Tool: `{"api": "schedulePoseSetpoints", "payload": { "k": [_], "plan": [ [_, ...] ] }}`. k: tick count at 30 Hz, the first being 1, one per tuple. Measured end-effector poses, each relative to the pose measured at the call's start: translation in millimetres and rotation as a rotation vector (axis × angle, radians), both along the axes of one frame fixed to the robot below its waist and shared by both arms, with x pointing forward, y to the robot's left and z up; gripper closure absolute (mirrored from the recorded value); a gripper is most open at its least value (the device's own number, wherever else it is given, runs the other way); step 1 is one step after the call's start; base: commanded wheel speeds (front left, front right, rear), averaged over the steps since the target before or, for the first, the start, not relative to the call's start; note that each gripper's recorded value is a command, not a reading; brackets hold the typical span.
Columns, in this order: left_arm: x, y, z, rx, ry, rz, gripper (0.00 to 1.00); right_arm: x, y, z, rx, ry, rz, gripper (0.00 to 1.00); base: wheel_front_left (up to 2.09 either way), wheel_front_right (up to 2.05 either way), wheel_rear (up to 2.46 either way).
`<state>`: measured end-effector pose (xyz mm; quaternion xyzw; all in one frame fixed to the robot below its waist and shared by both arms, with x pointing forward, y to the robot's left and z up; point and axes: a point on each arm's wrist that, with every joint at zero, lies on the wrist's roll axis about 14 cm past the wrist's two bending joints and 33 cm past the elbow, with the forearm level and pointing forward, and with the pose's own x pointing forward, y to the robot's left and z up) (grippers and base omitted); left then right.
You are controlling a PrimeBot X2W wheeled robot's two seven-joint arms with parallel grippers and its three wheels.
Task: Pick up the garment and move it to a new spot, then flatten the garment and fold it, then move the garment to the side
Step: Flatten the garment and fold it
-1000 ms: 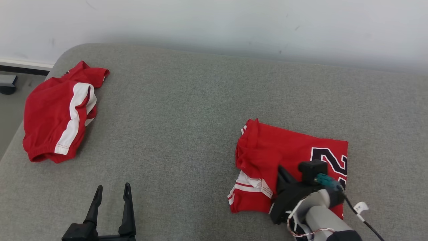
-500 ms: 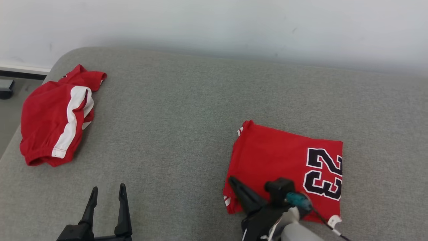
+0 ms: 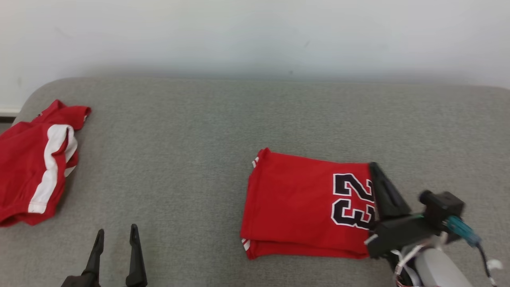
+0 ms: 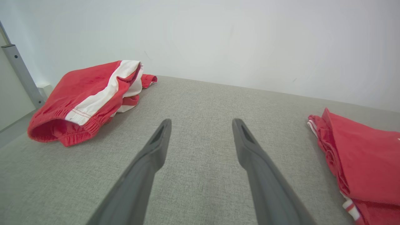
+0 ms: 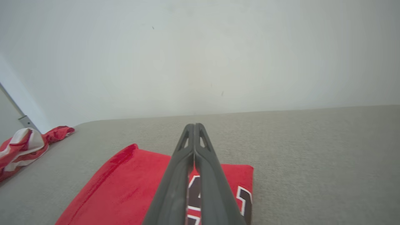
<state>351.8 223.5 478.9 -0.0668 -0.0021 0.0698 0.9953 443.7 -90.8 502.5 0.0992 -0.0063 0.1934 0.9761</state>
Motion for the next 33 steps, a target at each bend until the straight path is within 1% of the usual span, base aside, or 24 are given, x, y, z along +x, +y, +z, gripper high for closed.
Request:
{"api": "schedulePoseSetpoints", "payload": {
  "k": [3, 6, 10, 13, 14, 15, 16, 17, 21, 23, 33],
  "plan": [
    [1.5, -3.5, 0.8, 0.000, -0.004, -0.011, 0.00, -7.3, -37.0, 4.1, -0.005, -0.021, -0.107, 1.00, 0.00, 0.00, 0.00],
    [4.8, -9.9, 1.8, 0.006, -0.007, -0.033, 0.00, -21.6, -62.4, 3.1, -0.011, -0.026, -0.186, 1.00, 0.00, 0.00, 0.00],
    [8.2, -20.2, 2.5, 0.011, -0.010, -0.070, 0.00, -46.4, -82.0, -3.9, -0.024, -0.014, -0.250, 1.00, 0.00, 0.00, 0.00],
    [8.3, -26.3, 5.2, 0.013, -0.019, -0.089, 0.00, -64.0, -92.8, -7.6, -0.014, -0.004, -0.298, 1.00, 0.00, 0.00, 0.00],
    [8.3, -27.7, 6.6, 0.014, -0.023, -0.093, 0.00, -69.1, -94.3, -9.4, -0.010, 0.002, -0.308, 0.88, 0.00, 0.00, 0.00],
    [8.0, -29.3, 7.5, 0.014, -0.026, -0.098, 0.00, -74.0, -94.9, -12.6, -0.005, 0.012, -0.315, 0.67, 0.00, 0.00, 0.00],
    [7.7, -30.8, 8.3, 0.016, -0.029, -0.103, 0.00, -78.7, -95.0, -16.9, 0.000, 0.026, -0.321, 0.32, 0.00, 0.00, 0.00],
    [7.3, -32.6, 9.1, 0.018, -0.031, -0.109, 0.00, -82.8, -94.4, -20.4, 0.004, 0.038, -0.324, 0.00, 0.00, 0.00, 0.00],
    [4.2, -38.6, 12.0, 0.058, -0.037, -0.133, 0.00, -88.6, -89.3, -22.4, 0.024, 0.046, -0.328, 0.00, 0.00, 0.00, 0.00],
    [3.2, -40.5, 13.3, 0.077, -0.040, -0.141, 0.00, -90.5, -85.1, -24.3, 0.000, 0.048, -0.314, 0.00, 0.00, 0.00, 0.00],
    [-7.7, -35.8, 10.2, 0.097, -0.028, -0.140, 0.00, -90.6, -82.9, -22.9, -0.003, 0.042, -0.315, 0.00, 0.00, 0.00, 0.00]
  ]
}}
